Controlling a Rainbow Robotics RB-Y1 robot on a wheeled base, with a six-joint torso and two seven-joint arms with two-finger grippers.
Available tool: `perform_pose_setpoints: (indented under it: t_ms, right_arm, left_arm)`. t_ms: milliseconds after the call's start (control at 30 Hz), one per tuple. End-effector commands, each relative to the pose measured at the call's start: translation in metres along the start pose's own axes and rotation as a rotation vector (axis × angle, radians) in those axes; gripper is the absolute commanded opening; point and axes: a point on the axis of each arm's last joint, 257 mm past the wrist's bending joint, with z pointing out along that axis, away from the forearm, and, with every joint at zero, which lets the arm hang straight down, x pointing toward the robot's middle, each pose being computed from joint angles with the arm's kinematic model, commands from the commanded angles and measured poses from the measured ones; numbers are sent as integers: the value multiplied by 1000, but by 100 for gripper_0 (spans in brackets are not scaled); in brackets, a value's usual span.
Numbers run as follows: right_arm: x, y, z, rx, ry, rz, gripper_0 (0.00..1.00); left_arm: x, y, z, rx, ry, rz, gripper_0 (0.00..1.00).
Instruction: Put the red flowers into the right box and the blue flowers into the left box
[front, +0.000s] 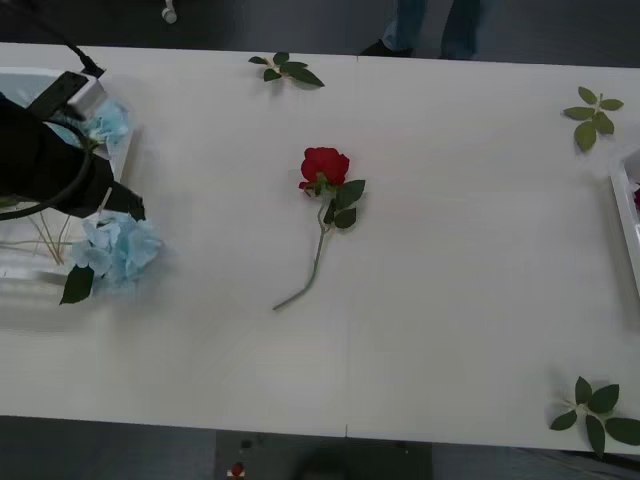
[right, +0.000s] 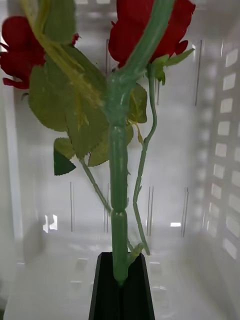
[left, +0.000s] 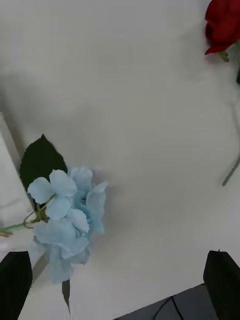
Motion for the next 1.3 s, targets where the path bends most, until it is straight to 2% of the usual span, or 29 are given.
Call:
perform_pose_setpoints:
  t_ms: [33,200,467,500,533,600,733,867,1067,1167,1300]
  right_arm:
    - [1,-11,18,64,-24,4,0]
    - [19,-21,42,131,-4,7,0]
    - [37,-32,46,172,33,-4,0]
    - [37,-31,47,168,34,-5,11]
    - [37,-31,47,168,34,-5,28]
    - [37,-28,47,156,31,2,100]
    - [34,-19,48,126,27,7,100]
    - [24,-9,29,63,24,13,100]
    - [-13,32,-47,-113,82,-63,100]
    - [-46,69,-90,-217,94,-152,100]
    - [-82,117,-112,-335,67,-265,100]
  left_arm:
    - [-17,-12,6,-111,-44,-85,100]
    - [-34,-36,40,-223,-63,-163,100]
    - [-54,-85,80,-199,-111,-252,100]
    - [-57,-90,85,-211,-114,-255,100]
    - [-59,-94,88,-215,-114,-255,100]
    - [-68,-106,101,-217,-129,-274,100]
    - [-83,-124,124,-203,-174,-278,100]
    - [-96,-135,144,-196,-204,-267,100]
    - [-113,-151,171,-183,-241,-263,100]
    - [-121,-156,186,-183,-263,-256,100]
    - [-127,-161,199,-166,-295,-242,100]
